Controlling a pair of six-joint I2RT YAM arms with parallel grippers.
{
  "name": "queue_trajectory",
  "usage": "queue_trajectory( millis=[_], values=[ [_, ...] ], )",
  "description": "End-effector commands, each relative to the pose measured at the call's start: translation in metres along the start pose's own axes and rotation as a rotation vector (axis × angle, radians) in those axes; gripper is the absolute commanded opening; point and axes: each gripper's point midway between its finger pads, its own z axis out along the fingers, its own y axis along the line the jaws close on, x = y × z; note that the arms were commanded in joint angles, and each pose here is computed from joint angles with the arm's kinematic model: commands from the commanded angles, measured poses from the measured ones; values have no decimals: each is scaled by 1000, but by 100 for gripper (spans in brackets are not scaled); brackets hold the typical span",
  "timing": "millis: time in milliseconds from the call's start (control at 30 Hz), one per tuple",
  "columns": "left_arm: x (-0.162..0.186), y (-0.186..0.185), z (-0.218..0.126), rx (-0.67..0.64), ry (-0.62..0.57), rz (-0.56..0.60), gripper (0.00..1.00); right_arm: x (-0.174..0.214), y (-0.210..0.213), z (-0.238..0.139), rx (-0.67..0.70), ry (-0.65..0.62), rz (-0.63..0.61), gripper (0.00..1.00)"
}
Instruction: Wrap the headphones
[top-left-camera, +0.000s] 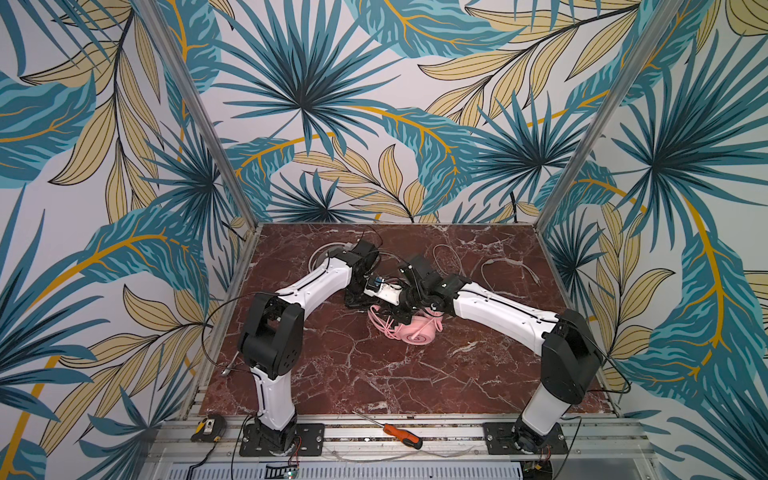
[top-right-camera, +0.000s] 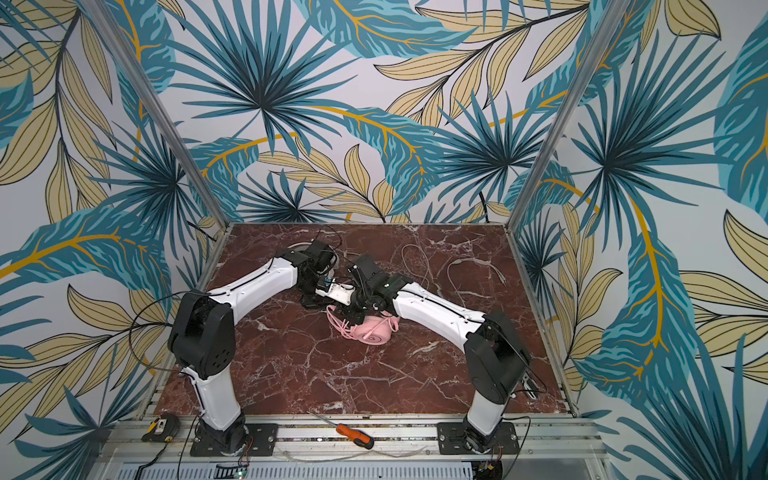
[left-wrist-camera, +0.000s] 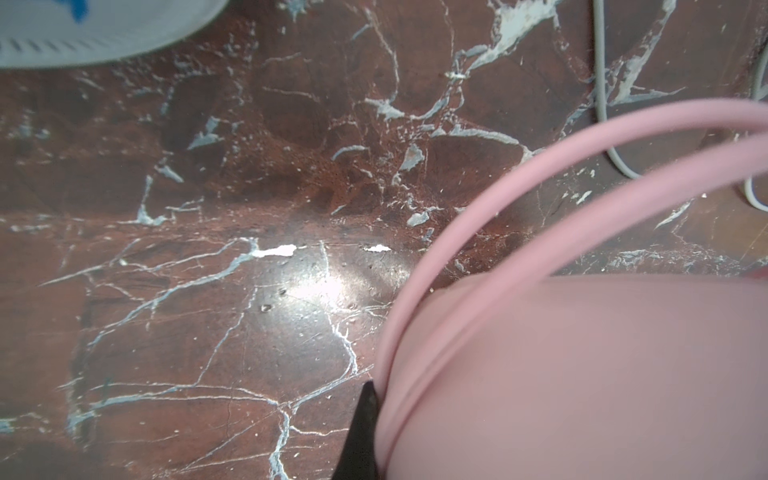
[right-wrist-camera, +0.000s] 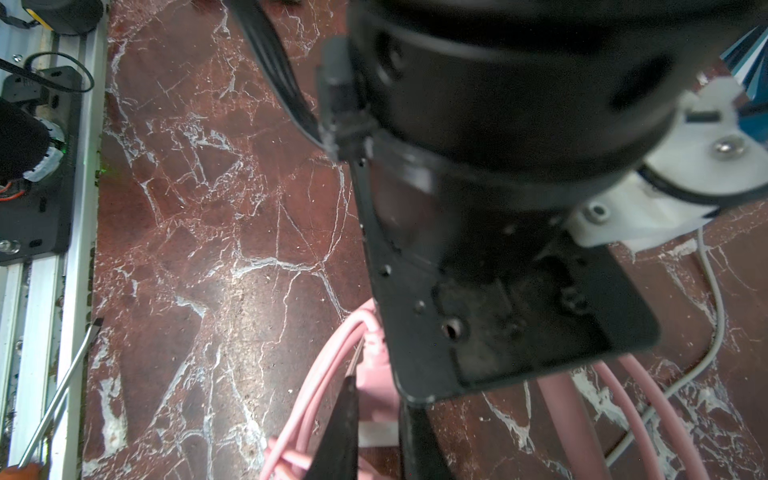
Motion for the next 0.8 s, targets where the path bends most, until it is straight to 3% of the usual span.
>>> queue_trajectory(
  millis=[0, 267, 633, 767],
  values=[
    [5, -26, -17, 105, 2, 41, 0, -5, -16, 5, 69, -23, 25, 2],
    [5, -26, -21, 103, 1, 44, 0, 30, -25, -1, 120, 113, 99, 3],
    [6, -22, -23, 91, 15, 21, 0, 54, -28, -15, 159, 218, 114, 32],
    [8, -20, -22, 78, 33, 14, 0, 53, -27, -17, 159, 211, 125, 36]
  ],
)
